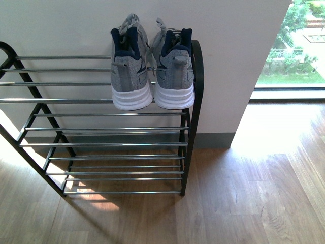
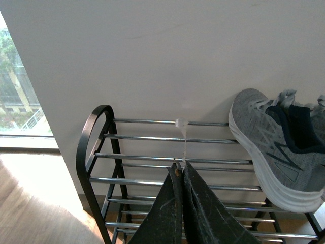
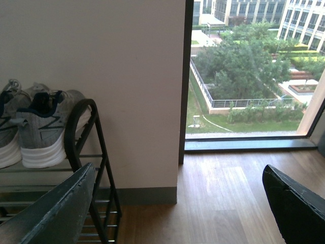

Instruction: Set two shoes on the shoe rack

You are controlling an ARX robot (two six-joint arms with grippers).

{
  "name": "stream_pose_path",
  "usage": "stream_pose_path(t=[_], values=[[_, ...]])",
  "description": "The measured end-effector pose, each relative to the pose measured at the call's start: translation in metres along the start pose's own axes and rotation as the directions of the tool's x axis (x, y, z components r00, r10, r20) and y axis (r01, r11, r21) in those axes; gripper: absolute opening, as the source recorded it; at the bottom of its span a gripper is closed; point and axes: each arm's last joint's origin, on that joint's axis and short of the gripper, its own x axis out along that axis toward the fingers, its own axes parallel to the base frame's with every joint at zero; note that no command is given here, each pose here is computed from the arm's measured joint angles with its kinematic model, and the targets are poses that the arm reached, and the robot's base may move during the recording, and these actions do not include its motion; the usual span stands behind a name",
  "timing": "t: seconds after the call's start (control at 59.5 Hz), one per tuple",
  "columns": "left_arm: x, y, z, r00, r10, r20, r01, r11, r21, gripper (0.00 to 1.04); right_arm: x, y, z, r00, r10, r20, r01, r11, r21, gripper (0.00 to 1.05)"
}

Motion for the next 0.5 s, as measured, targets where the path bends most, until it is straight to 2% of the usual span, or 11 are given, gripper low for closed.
stream_pose_path(t=[0.168, 0.504], values=[[-0.023, 0.007, -0.014, 1.000, 0.023, -0.010, -0.023, 1.000, 0.000, 0.01, 0.000, 0.000, 0.000, 1.000, 0.000, 0.000, 0.000, 1.000, 0.000, 0.96], [-0.052, 0.006, -0.011, 1.000, 0.021, -0.001, -0.021, 1.000, 0.000, 0.01, 0.000, 0.000, 0.000, 1.000, 0.000, 0.000, 0.000, 1.000, 0.000, 0.96]])
